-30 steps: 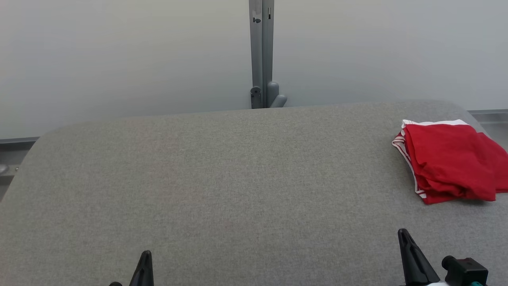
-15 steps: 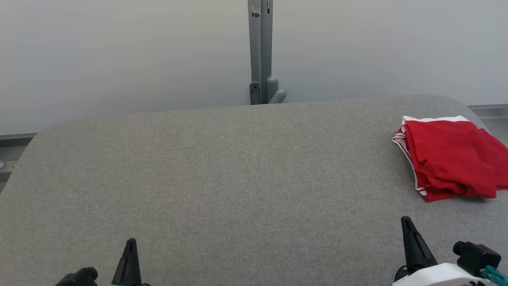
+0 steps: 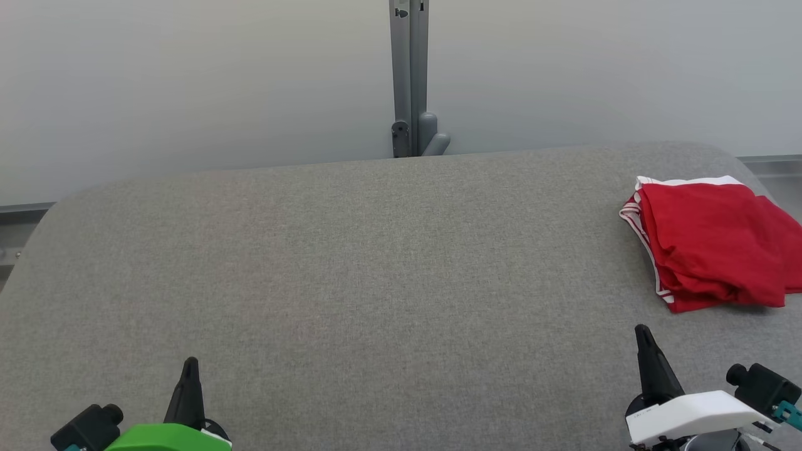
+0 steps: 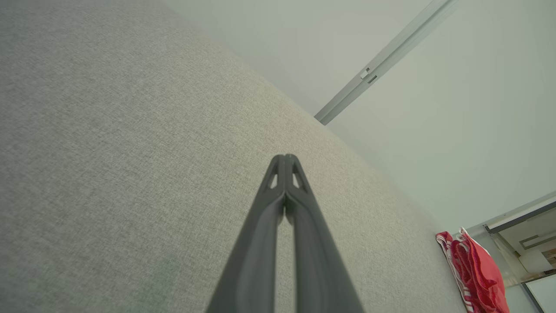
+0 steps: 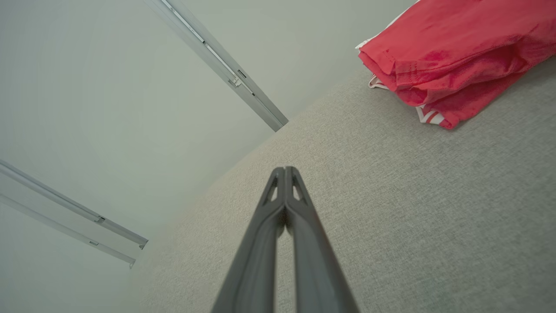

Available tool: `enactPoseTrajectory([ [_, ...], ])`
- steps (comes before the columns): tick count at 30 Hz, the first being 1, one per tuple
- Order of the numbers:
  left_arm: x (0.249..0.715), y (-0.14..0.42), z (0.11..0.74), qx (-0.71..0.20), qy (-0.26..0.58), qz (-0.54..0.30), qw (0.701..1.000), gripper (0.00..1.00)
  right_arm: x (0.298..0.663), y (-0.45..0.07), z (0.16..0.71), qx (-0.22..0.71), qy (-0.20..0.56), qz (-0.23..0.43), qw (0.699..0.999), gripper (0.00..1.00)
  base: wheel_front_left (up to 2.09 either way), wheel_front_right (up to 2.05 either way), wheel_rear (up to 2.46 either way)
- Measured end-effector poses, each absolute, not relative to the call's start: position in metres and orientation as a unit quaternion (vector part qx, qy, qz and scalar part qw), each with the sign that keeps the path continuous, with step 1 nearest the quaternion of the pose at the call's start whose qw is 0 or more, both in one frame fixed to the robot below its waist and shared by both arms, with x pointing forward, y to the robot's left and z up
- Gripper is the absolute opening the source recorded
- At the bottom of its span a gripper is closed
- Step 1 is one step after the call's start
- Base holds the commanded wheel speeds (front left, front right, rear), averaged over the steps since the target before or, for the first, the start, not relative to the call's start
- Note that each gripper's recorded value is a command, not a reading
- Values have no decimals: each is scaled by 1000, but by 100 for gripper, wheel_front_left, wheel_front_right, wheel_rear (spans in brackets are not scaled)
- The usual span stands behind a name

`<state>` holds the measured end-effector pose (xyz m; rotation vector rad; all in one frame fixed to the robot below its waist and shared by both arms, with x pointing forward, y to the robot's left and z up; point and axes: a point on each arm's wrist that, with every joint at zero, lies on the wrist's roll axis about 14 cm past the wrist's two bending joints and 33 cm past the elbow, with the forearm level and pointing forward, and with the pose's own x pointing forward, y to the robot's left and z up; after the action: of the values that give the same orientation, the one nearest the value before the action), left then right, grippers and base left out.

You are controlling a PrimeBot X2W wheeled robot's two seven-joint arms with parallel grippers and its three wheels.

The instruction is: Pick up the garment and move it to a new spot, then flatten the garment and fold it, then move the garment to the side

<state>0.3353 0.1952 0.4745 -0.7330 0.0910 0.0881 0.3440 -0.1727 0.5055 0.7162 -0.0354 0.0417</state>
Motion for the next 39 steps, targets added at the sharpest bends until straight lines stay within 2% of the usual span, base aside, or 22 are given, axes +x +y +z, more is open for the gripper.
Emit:
enactPoseTrajectory([
  [39,370,209,486,-554,40,39,831,0,373,-178,505,548,-4,0,837,0,0,0,0],
])
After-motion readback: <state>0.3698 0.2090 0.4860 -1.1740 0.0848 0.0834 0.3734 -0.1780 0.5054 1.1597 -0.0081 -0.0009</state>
